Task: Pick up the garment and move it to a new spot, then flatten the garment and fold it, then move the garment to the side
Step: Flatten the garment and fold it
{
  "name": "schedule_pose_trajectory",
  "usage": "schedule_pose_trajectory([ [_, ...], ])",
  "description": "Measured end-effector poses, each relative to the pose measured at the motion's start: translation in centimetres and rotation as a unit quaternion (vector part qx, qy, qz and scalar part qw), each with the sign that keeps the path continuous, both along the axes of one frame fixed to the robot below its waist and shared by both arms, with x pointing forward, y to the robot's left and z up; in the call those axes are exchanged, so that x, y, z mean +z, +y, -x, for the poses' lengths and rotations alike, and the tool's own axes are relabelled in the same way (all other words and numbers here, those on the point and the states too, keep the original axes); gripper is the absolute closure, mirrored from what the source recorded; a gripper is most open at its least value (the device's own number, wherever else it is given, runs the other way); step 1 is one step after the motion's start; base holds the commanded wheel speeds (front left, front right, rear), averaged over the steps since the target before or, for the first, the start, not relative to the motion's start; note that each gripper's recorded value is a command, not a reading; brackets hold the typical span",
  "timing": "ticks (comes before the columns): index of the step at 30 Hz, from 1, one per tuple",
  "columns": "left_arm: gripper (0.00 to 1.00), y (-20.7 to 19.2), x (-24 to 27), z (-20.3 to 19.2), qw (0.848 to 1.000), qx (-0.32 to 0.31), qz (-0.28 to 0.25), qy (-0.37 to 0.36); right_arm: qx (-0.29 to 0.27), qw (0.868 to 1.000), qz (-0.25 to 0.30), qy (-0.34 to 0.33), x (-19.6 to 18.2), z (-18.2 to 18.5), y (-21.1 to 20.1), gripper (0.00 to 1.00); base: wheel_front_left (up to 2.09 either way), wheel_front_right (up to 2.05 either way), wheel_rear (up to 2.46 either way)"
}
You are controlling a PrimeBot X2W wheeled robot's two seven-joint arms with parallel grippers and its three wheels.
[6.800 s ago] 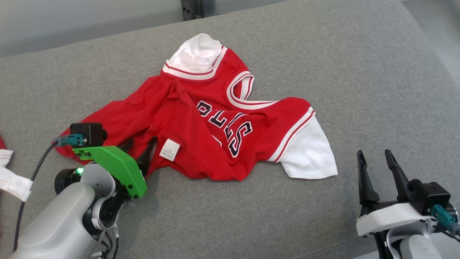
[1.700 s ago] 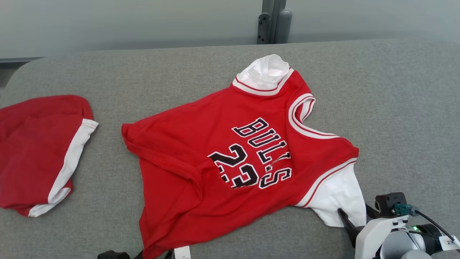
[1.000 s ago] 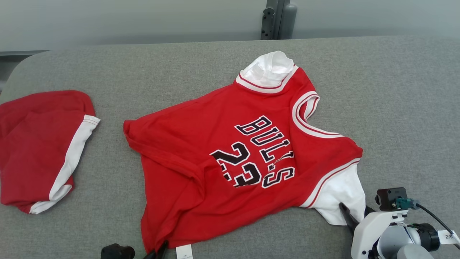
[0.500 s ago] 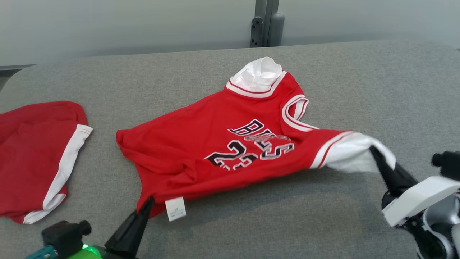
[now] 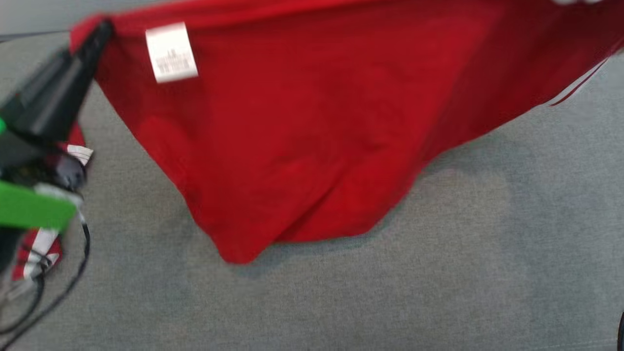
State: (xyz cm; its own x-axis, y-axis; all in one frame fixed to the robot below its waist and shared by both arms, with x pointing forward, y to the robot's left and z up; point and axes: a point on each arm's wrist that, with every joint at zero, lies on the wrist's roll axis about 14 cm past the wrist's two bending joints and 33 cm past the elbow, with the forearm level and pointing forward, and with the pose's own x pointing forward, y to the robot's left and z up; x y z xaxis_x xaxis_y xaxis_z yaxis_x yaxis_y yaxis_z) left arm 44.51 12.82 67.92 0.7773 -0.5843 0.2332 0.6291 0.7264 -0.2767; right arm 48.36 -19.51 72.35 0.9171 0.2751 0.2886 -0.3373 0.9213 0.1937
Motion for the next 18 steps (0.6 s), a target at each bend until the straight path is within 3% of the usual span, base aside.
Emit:
schedule_pose_trajectory([
  [4,1.0,0.0,1.5,-7.0,1.0,0.018,-0.001,0.009,-0.028,0.999,0.018,0.002,1.9,-6.3,0.0,1.0,0.0,0.0,0.0],
  [10,1.0,0.2,0.7,-17.7,0.996,0.079,-0.018,0.025,-0.048,0.999,0.003,-0.008,2.7,-15.2,2.9,1.0,0.0,0.0,0.0],
  [14,1.0,1.4,1.1,-22.8,0.99,0.135,-0.022,-0.016,-0.053,0.998,0.007,-0.043,3.2,-19.2,5.0,1.0,0.0,0.0,0.0],
  [18,1.0,3.2,-0.2,-26.2,0.978,0.196,-0.03,-0.066,-0.049,0.997,-0.01,-0.057,1.0,-22.1,6.1,1.0,0.0,0.0,0.0],
])
